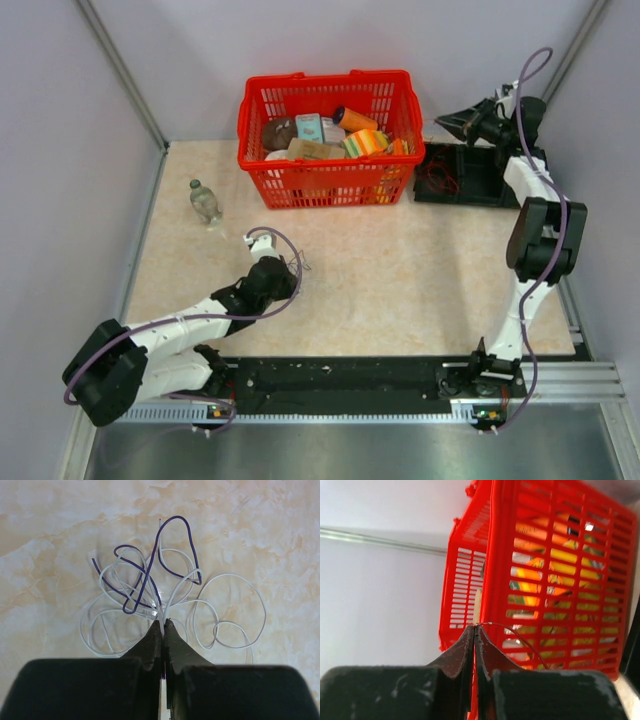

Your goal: Untangle the cables

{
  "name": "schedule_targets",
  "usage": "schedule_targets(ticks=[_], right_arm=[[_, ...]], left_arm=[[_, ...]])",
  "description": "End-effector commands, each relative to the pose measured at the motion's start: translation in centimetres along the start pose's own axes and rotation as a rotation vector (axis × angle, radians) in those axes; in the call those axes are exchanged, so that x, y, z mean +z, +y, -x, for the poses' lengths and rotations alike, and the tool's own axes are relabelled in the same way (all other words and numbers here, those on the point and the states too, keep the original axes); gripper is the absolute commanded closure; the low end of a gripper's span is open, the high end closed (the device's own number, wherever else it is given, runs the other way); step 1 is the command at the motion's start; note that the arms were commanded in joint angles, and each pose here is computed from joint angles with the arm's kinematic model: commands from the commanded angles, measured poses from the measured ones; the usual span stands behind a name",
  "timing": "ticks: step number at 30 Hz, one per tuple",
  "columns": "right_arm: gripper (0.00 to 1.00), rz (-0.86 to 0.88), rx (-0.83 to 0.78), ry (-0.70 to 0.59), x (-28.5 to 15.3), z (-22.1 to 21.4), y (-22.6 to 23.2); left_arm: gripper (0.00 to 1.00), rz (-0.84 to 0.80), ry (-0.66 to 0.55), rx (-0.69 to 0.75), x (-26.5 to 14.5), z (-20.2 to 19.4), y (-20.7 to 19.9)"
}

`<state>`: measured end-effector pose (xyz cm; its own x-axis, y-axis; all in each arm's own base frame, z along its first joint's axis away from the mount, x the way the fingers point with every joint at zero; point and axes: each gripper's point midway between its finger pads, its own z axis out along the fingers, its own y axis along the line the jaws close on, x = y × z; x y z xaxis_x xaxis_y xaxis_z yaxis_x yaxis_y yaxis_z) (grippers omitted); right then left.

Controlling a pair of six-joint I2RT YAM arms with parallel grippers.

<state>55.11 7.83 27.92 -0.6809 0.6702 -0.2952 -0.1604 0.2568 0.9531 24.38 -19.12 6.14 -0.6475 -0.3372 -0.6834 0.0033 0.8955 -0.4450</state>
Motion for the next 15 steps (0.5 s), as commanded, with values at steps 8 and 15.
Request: schedule_targets(ticks=[8,15], right_arm=[[1.00,-0.186,-0.165,-0.043,0.5,3.4,-6.3],[1.00,-0.410,-0.204,-0.019,-1.3,2.1,-11.7]], left_arm=[[1.00,-0.036,-0.043,-0.008,0.0,1.3,-1.1],[1.00,-0.038,-0.035,-0.001,0.1,1.3,-1.3]])
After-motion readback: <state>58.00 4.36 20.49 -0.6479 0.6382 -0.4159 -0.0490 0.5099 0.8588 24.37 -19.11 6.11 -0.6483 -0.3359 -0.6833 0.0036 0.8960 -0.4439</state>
